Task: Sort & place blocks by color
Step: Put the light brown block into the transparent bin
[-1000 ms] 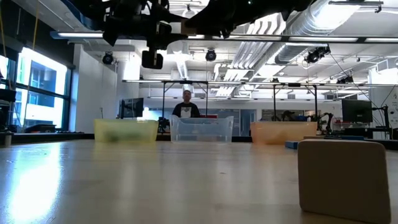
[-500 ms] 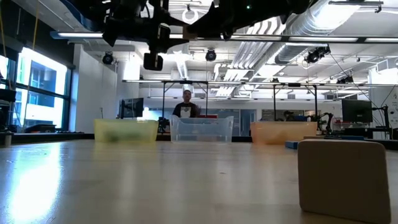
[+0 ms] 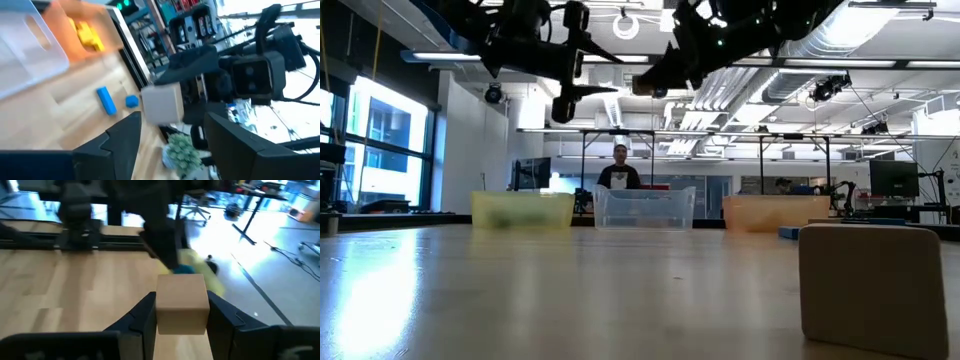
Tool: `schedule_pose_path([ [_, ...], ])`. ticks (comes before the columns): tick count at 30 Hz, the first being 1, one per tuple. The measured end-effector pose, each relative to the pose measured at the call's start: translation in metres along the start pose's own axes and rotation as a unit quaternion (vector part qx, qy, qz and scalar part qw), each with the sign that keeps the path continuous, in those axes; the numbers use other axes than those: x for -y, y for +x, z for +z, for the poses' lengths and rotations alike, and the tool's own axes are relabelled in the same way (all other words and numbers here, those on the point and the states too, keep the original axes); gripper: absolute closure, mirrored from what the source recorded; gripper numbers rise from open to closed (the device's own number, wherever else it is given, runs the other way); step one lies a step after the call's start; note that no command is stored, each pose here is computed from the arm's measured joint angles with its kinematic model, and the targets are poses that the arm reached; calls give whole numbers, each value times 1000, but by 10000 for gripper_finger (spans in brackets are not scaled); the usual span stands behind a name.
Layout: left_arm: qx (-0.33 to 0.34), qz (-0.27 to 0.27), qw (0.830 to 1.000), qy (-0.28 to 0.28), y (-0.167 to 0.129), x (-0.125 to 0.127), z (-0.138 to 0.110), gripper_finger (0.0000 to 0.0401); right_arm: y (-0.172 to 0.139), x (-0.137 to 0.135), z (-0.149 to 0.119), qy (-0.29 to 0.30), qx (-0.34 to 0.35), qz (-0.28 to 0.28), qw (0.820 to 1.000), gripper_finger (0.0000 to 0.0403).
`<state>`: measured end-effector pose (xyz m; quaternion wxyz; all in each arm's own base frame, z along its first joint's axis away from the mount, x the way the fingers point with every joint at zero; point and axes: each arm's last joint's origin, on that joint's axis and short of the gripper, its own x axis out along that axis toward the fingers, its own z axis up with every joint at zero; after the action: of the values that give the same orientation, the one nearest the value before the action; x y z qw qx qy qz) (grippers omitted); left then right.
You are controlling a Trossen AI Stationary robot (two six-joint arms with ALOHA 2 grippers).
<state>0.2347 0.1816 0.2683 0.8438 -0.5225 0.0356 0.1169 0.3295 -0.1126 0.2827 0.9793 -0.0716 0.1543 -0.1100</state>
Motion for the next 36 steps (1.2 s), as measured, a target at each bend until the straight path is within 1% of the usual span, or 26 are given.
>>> schedule_pose_path([
  [6,32,23,999,25,-3,-4,5,194,-1,38,-12,12,-10,-46,999,295],
  [10,48,36,998,37,-3,-5,6,194,6,59,-28,24,-21,-44,999,295],
  [13,48,37,997,54,-3,-5,6,194,12,70,-42,34,-41,-50,997,295],
  [15,48,39,996,70,-3,-5,6,196,16,75,-49,51,-54,-49,996,295],
  [18,52,48,993,92,-3,-5,6,196,26,85,-53,72,-78,-35,994,295],
  [21,69,65,990,109,-3,-6,7,197,40,93,-53,74,-115,-26,990,295],
  [24,82,85,985,124,-4,-8,8,197,55,103,-55,79,-167,-16,983,295],
  [27,79,105,982,135,-5,-12,8,197,68,113,-58,90,-215,-4,973,295],
  [29,67,120,981,136,-5,-15,6,197,75,118,-61,97,-243,3,965,295],
  [32,46,157,978,132,-6,-21,1,197,82,124,-67,112,-275,13,955,295],
  [36,19,203,972,117,-8,-30,-5,197,90,128,-76,127,-297,20,946,295],
])
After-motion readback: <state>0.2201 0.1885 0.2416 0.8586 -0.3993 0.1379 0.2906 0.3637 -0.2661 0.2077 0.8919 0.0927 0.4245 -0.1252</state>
